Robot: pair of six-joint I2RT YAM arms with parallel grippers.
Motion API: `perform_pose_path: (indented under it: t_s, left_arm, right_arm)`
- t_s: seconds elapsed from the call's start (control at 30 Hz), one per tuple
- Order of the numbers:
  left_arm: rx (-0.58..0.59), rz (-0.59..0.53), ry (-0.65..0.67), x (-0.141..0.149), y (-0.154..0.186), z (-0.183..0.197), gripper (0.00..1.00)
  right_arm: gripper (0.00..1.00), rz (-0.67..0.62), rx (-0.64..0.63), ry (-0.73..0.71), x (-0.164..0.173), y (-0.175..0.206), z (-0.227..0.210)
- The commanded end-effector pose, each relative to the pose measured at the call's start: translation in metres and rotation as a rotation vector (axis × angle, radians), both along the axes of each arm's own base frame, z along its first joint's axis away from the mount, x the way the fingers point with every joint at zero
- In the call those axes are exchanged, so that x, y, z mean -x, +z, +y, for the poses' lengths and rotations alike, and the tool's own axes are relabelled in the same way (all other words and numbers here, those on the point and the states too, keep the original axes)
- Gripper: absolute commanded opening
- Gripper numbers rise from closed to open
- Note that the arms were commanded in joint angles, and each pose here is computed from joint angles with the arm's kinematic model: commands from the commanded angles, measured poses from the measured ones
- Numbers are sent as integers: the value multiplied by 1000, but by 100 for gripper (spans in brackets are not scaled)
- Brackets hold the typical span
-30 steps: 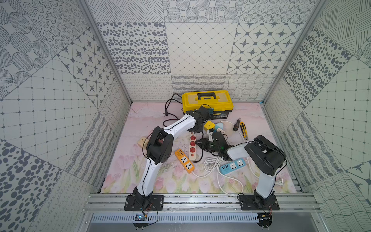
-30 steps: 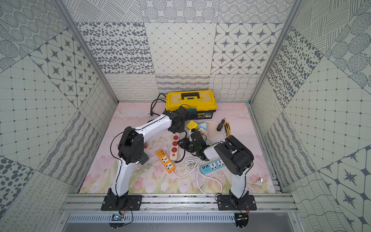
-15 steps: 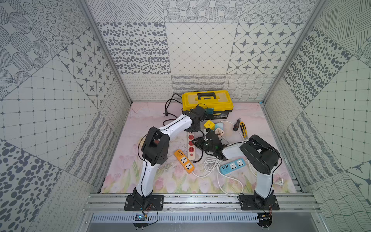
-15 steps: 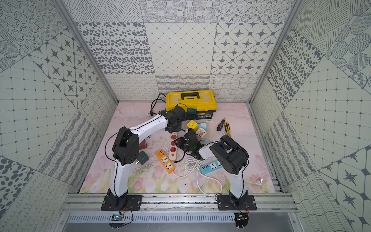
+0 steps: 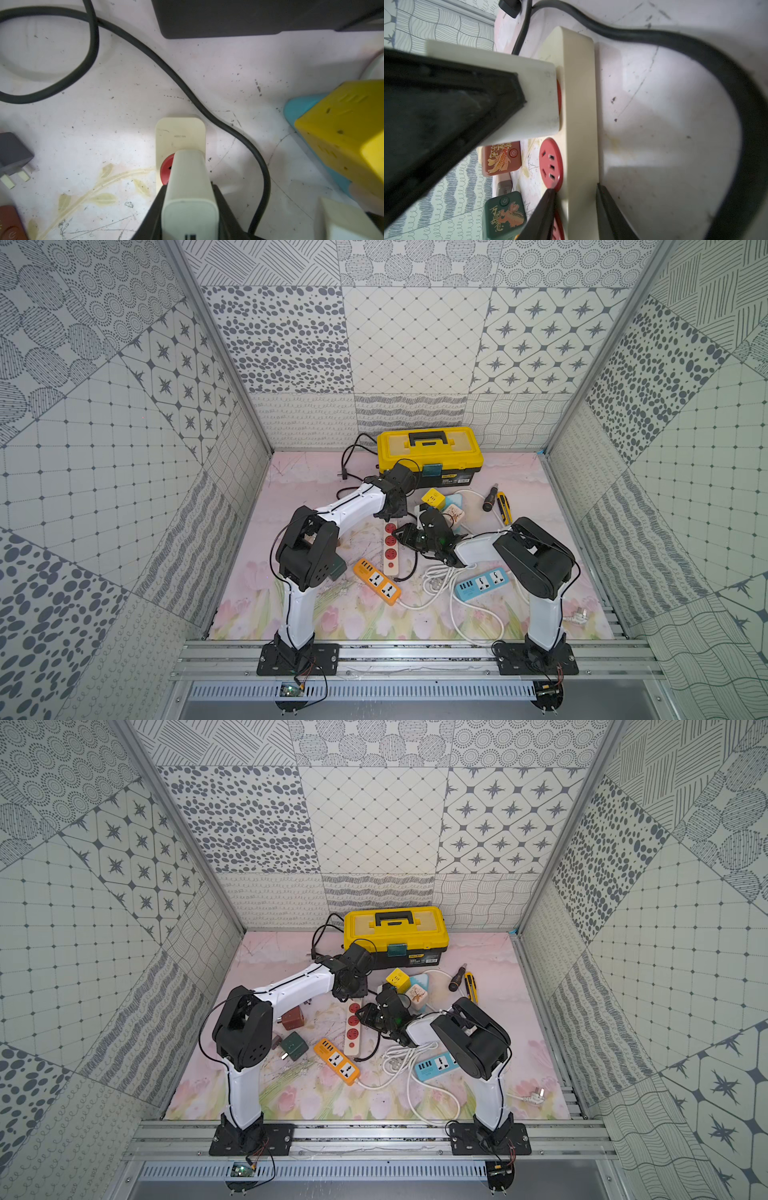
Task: Pull the plug off the socket
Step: Remove the plug from the socket.
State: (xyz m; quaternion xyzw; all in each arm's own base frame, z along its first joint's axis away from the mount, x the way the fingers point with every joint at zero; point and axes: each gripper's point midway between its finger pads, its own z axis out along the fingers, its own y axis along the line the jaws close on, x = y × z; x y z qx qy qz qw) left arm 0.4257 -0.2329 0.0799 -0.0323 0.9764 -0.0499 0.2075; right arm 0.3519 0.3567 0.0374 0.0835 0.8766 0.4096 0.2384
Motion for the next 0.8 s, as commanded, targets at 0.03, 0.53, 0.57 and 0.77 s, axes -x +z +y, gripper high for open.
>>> perform_pose_path:
  t_s: [0.03,0.53,0.57,0.77]
  left_arm:
    - [311,136,-101,14,4,-53,4]
    - [272,-34,-161,35,8,-47,4]
    - [263,-3,-155,32,7,-47,4]
    - [161,139,-101,12,9,-34,3]
  right_arm:
    - [35,125,272,-72,3,-75,-41]
    - [30,194,314,-70,13,-96,-49]
    - [30,194,313,-69,13,-97,-48]
    - [30,213,323,-61,16,-103,-49]
